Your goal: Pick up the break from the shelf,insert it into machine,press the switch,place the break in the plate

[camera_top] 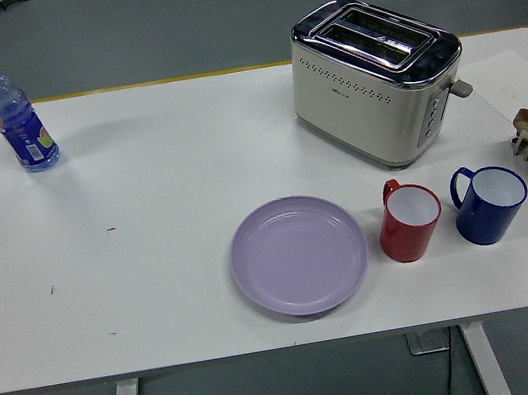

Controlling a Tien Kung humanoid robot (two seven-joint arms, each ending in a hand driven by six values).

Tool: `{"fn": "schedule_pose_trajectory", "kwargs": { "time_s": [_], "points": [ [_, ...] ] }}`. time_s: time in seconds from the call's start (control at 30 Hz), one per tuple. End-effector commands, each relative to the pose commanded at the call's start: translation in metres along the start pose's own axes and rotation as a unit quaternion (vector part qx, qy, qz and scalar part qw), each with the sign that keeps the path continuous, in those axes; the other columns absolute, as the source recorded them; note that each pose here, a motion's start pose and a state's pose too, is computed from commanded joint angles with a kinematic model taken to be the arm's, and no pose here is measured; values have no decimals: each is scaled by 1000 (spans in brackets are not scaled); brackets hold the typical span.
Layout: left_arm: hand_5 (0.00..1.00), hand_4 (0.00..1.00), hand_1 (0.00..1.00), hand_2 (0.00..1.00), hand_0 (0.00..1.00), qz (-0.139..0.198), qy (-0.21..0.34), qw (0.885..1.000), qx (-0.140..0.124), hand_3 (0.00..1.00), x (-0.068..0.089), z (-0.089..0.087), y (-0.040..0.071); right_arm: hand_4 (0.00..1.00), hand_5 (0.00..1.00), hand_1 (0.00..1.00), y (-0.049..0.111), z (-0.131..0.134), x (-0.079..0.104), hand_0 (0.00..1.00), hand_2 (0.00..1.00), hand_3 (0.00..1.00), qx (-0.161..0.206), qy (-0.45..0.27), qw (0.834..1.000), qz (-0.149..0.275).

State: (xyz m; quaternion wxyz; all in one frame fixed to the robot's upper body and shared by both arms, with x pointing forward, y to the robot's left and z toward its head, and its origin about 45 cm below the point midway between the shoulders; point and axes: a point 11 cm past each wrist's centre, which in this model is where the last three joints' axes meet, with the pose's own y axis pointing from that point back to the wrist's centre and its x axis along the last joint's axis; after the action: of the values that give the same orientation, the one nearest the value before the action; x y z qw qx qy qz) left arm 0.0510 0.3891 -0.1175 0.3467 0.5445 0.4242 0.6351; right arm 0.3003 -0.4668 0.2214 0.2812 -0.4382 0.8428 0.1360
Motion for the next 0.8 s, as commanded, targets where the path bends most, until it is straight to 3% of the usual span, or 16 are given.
{"fn": "schedule_pose_trajectory", "kwargs": {
  "time_s": [0.8],
  "points": [
    [885, 432, 617, 665, 654, -1, 6, 1000, -4, 610, -1, 6, 1, 596, 173, 680, -2, -2, -1, 719, 719, 668, 5, -2, 1000, 2]
  ]
}}
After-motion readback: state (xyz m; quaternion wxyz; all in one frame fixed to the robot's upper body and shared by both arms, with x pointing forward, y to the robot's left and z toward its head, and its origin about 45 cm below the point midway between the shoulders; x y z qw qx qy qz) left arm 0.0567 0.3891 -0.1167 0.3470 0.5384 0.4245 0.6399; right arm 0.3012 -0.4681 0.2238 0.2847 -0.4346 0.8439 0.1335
